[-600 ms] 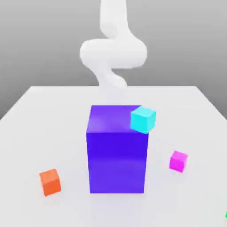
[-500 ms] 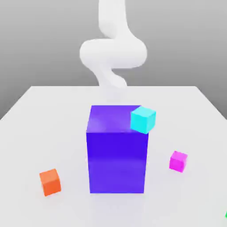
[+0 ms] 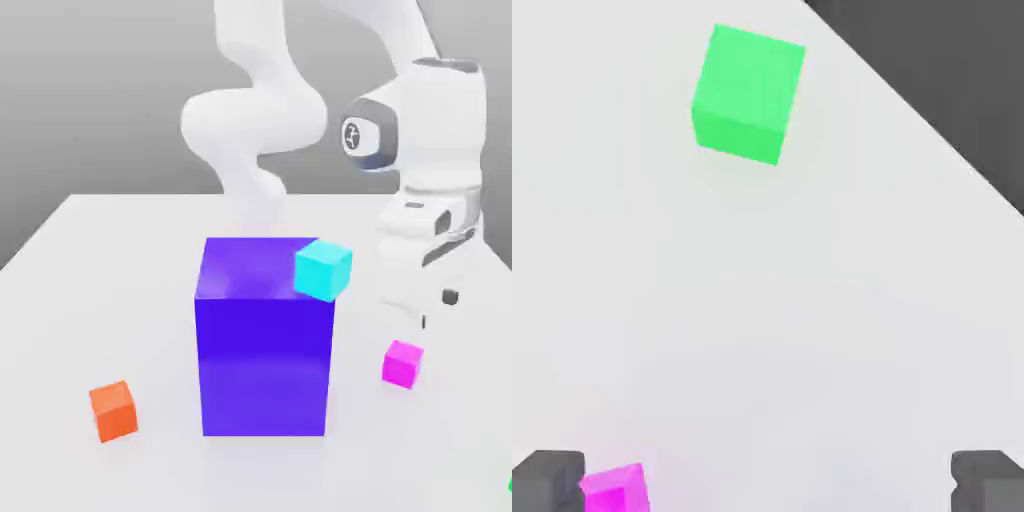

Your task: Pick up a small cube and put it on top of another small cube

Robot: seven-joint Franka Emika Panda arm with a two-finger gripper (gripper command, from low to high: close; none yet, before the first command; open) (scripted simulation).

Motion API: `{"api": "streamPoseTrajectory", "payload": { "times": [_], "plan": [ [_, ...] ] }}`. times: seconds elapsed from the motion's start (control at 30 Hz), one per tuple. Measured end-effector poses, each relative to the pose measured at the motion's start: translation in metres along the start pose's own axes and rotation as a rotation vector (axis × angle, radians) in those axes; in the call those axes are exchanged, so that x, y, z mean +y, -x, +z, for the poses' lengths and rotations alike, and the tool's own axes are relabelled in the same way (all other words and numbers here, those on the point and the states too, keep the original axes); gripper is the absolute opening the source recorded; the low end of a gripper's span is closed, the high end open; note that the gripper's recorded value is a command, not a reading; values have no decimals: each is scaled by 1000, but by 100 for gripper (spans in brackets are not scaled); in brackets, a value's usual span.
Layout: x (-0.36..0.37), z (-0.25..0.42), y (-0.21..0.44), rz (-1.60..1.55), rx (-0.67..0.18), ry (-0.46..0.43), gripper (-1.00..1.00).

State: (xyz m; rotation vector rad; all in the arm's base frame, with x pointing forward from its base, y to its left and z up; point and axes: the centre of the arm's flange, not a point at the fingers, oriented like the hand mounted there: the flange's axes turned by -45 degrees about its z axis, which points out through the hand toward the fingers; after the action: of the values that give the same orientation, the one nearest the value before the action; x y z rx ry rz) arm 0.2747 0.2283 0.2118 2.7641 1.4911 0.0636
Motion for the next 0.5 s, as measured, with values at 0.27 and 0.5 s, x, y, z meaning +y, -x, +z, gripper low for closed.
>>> {"api": "streamPoseTrajectory", "payload": {
  "times": [0.27,0.5],
  "plan": [
    [-16,77,13,-43,-34,-22,0],
    [-17,86,14,-44,-35,-21,-100]
  ]
}}
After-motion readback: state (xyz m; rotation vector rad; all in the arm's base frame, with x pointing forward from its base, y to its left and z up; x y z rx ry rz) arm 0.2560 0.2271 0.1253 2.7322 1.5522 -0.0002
